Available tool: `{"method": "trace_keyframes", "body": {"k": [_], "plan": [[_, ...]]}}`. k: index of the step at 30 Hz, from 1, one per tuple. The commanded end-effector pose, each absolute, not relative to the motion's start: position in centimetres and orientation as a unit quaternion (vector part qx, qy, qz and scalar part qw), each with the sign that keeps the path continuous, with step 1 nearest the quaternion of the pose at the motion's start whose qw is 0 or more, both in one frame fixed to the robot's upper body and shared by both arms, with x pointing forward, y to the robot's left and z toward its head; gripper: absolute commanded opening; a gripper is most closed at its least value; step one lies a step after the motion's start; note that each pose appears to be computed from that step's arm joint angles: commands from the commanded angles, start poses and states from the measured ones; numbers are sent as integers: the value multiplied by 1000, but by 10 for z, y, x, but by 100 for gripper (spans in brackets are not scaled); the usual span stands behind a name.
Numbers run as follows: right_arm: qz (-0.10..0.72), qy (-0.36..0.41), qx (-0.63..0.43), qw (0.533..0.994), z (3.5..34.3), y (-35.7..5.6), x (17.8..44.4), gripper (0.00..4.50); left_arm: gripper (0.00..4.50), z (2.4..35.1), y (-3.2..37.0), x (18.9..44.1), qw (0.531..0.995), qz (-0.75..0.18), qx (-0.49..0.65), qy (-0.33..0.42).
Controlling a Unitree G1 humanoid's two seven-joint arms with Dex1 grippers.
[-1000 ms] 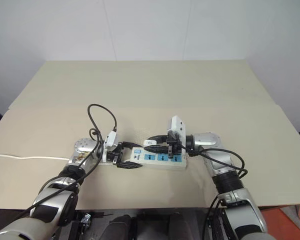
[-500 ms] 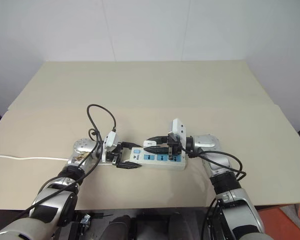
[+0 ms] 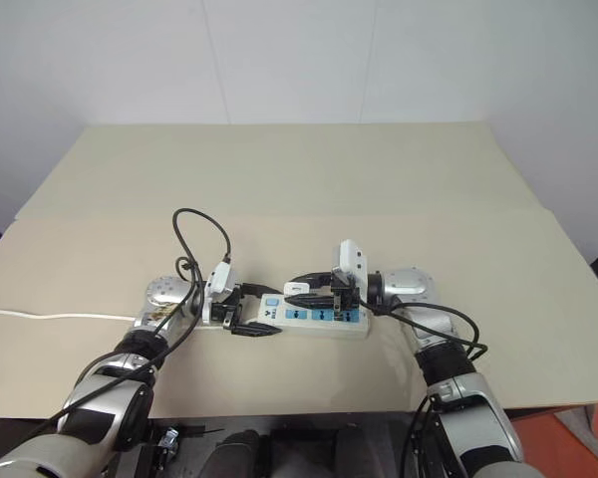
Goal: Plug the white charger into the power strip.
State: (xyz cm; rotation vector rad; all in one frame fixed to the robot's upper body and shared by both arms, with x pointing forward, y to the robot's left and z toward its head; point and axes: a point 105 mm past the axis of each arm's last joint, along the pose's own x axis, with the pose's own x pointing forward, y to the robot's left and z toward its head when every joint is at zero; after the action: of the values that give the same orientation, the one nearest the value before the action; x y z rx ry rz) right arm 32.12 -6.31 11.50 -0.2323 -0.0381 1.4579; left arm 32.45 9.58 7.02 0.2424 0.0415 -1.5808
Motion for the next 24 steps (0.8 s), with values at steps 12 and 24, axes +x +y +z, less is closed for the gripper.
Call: {"method": "trace_keyframes", "body": {"k": [12,24], "plan": [[663,41,-139,734,83,-80,313,450,364,79,92,335,705,-699,118,12],[650,18,-149,745,98,-92,309,450,448,116,118,320,687,-713,139,-6]]}}
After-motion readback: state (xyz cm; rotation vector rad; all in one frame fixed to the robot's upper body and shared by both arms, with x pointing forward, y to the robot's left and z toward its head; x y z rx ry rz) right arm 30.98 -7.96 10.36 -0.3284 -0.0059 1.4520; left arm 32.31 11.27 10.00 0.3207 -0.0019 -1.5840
